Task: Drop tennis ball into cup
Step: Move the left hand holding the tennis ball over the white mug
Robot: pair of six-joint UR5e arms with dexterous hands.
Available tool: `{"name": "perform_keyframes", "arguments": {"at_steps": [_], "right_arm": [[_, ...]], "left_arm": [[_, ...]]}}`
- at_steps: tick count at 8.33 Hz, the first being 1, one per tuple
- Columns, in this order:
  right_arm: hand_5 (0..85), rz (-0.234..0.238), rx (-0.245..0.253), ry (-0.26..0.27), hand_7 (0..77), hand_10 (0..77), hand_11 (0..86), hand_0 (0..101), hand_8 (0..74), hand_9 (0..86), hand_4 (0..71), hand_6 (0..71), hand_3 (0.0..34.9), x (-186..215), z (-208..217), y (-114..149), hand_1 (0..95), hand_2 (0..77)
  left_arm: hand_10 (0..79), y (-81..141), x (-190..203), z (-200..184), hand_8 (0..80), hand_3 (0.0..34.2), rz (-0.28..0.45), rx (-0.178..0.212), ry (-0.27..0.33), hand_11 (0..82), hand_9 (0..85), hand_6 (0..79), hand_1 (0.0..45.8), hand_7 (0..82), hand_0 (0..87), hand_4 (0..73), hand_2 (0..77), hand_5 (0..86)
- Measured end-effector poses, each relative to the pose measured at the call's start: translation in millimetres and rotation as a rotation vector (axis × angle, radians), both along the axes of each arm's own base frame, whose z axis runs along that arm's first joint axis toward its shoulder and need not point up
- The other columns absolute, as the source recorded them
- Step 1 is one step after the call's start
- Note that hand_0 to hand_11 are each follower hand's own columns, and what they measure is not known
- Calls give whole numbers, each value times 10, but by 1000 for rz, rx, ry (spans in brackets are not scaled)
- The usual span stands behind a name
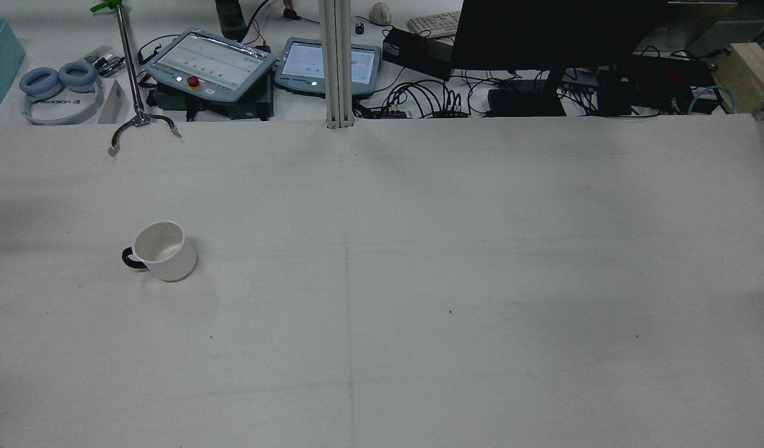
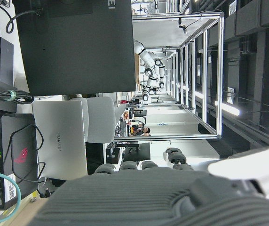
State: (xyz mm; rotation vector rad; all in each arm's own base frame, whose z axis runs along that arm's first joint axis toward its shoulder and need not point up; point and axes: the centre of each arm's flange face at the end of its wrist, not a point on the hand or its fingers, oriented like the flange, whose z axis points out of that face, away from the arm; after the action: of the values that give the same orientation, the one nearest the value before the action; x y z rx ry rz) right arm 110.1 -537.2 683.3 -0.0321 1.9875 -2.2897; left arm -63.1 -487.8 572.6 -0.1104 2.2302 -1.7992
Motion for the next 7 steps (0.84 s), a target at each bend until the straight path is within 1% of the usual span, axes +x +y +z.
{"name": "perform_keyframes", "arguments": {"at_steps": [1, 2, 3, 4, 5, 6, 7], "right_arm": [[0, 0, 0, 0, 0, 0, 5, 0, 0, 0, 0, 0, 0, 1, 2, 1, 5, 5], [0, 0, 0, 0, 0, 0, 5, 0, 0, 0, 0, 0, 0, -1, 1, 0, 5, 5], [0, -1, 0, 0, 0, 0, 5, 0, 0, 0, 0, 0, 0, -4, -2, -1, 5, 5], [0, -1, 1, 0, 0, 0, 5, 0, 0, 0, 0, 0, 0, -6, -4, -2, 5, 5], [0, -1, 1, 0, 0, 0, 5, 0, 0, 0, 0, 0, 0, -6, -4, -2, 5, 5], [0, -1, 1, 0, 0, 0, 5, 0, 0, 0, 0, 0, 0, -7, -4, -3, 5, 5], [0, -1, 1, 0, 0, 0, 5, 0, 0, 0, 0, 0, 0, -7, -2, -2, 5, 5]], "left_arm": [[436, 7, 2, 19, 485, 0, 0, -3, 0, 638, 638, 687, 235, 360, 584, 174, 22, 251], [436, 9, 3, 29, 485, 0, 0, -5, 0, 638, 638, 687, 229, 371, 575, 169, 22, 251], [524, 10, 4, 34, 485, 0, 0, -5, -1, 704, 638, 687, 229, 371, 575, 169, 22, 251], [513, 10, 8, 34, 485, 0, 1, -3, -2, 704, 616, 687, 229, 371, 574, 169, 22, 267], [513, 1, 68, 27, 480, 0, 12, 1, -7, 704, 611, 687, 229, 371, 574, 158, 22, 245], [513, -22, 283, 14, 480, 0, 51, 7, -13, 704, 611, 687, 229, 371, 573, 153, 22, 245], [513, -43, 629, -35, 480, 0, 105, 28, -32, 704, 611, 687, 229, 371, 573, 131, 22, 267]]}}
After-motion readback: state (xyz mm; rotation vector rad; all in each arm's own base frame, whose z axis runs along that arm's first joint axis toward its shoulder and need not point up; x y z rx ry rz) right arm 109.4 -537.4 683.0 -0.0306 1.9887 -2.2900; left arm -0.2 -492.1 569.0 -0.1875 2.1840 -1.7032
